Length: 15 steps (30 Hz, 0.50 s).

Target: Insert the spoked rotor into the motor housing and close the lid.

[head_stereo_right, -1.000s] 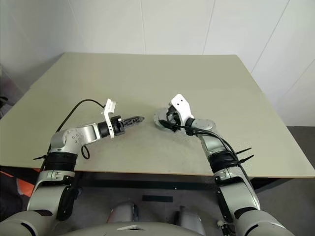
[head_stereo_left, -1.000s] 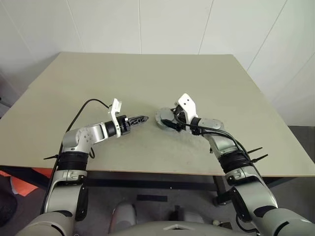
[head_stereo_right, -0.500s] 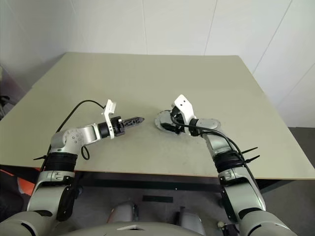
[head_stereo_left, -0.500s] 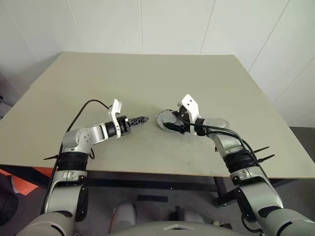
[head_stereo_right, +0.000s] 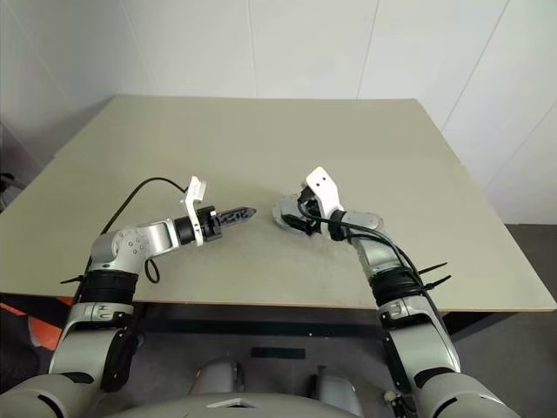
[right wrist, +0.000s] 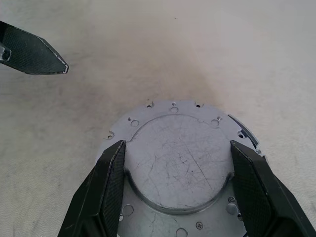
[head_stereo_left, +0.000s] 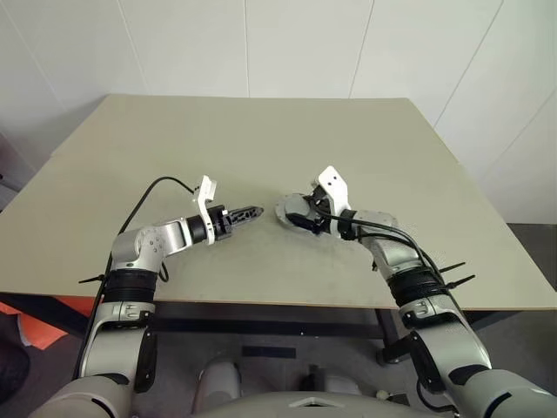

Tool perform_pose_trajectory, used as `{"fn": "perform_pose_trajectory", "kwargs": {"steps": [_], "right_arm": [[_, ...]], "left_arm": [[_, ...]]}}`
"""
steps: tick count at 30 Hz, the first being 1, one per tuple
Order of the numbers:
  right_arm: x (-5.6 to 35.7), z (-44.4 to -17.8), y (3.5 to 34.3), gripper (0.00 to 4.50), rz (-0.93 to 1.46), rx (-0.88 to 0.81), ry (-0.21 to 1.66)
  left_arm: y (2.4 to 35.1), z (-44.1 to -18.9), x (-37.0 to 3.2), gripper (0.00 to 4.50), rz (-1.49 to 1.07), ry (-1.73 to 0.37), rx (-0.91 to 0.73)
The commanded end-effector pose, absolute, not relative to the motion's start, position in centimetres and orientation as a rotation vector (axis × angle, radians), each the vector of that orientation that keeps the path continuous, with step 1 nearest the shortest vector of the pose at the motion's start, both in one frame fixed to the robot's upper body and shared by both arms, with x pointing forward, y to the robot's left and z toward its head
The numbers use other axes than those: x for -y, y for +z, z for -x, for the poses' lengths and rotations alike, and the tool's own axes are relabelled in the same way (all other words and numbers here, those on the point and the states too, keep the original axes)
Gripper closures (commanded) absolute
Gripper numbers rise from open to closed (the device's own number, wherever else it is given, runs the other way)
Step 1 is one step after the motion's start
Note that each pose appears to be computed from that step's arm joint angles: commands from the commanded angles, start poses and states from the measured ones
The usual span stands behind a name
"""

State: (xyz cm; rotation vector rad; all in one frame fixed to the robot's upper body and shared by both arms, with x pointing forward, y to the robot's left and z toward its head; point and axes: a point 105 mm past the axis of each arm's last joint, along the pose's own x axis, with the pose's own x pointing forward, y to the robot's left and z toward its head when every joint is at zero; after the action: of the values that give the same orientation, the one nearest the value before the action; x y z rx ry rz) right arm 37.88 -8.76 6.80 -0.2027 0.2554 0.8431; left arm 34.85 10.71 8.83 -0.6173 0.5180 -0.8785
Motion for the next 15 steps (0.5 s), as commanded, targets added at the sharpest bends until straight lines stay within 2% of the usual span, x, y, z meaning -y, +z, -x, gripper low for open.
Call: {"fn": "perform_pose_trajectory", "kwargs": {"steps": [1, 9, 15], "right_arm": [[10.0, -38.5, 6.8, 1.39, 0.184, -0.254, 0.771], [8.8, -37.9, 8.7, 1.39, 0.063, -0.194, 0.856], [8.9, -38.1, 8.0, 1.39, 0.185, -0.179, 0.826]], "left_arm": [[10.3, -35.1, -10.6, 1.47, 0.599, -0.902, -0.462], [10.3, -35.2, -10.6, 1.47, 0.594, -0.905, -0.459], [10.3, -35.2, -10.6, 1.47, 0.592, -0.907, -0.459]]}}
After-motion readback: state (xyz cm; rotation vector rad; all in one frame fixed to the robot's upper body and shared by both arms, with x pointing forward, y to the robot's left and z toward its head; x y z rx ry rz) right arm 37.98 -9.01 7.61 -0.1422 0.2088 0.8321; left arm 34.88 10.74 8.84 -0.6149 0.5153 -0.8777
